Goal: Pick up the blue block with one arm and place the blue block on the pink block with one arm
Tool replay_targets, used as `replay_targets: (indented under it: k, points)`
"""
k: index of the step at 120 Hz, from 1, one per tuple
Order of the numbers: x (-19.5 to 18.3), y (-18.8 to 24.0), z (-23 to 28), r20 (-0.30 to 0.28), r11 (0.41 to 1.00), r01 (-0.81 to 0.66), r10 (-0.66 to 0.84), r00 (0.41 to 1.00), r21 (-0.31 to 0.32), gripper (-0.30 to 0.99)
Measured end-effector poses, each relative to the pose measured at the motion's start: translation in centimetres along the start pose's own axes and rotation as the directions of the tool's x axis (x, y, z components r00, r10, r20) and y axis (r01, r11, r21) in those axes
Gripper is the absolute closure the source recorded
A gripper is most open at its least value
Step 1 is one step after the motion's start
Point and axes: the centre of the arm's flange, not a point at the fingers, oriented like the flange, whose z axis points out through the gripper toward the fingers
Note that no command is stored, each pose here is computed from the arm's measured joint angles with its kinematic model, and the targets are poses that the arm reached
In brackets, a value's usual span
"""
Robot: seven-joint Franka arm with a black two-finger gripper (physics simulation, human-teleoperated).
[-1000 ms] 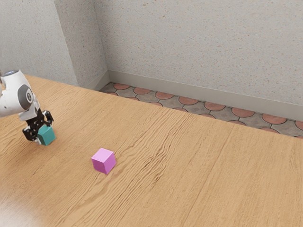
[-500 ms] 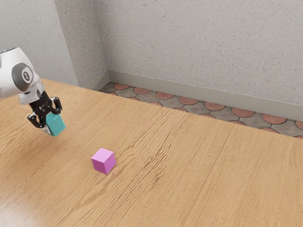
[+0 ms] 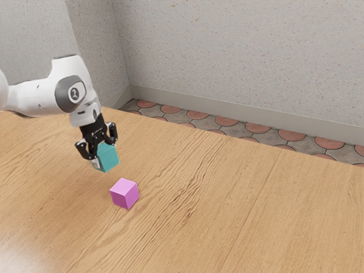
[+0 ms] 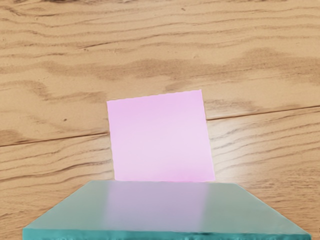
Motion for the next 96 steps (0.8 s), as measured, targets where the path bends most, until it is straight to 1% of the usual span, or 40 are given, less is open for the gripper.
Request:
replay_targets:
  k: [14, 36, 52, 66, 79, 96]
  points:
    - [1.1, -0.5, 0.9, 0.021, 0.998, 0.06, -0.06, 0.998, -0.022, 0.29]
    - [3.6, -1.4, 3.6, 0.034, 0.989, 0.133, -0.131, 0.991, -0.062, 0.29]
    - [5.0, -0.8, 4.3, 0.044, 0.981, 0.181, -0.178, 0.983, -0.076, 0.29]
    - [6.2, -0.6, 4.4, 0.095, 0.981, 0.179, -0.171, 0.981, -0.077, 0.29]
    - [6.0, -0.8, 5.0, 0.149, 0.981, 0.18, -0.168, 0.974, -0.071, 0.29]
    - [6.3, -1.1, 5.0, 0.177, 0.98, 0.191, -0.18, 0.968, -0.049, 0.29]
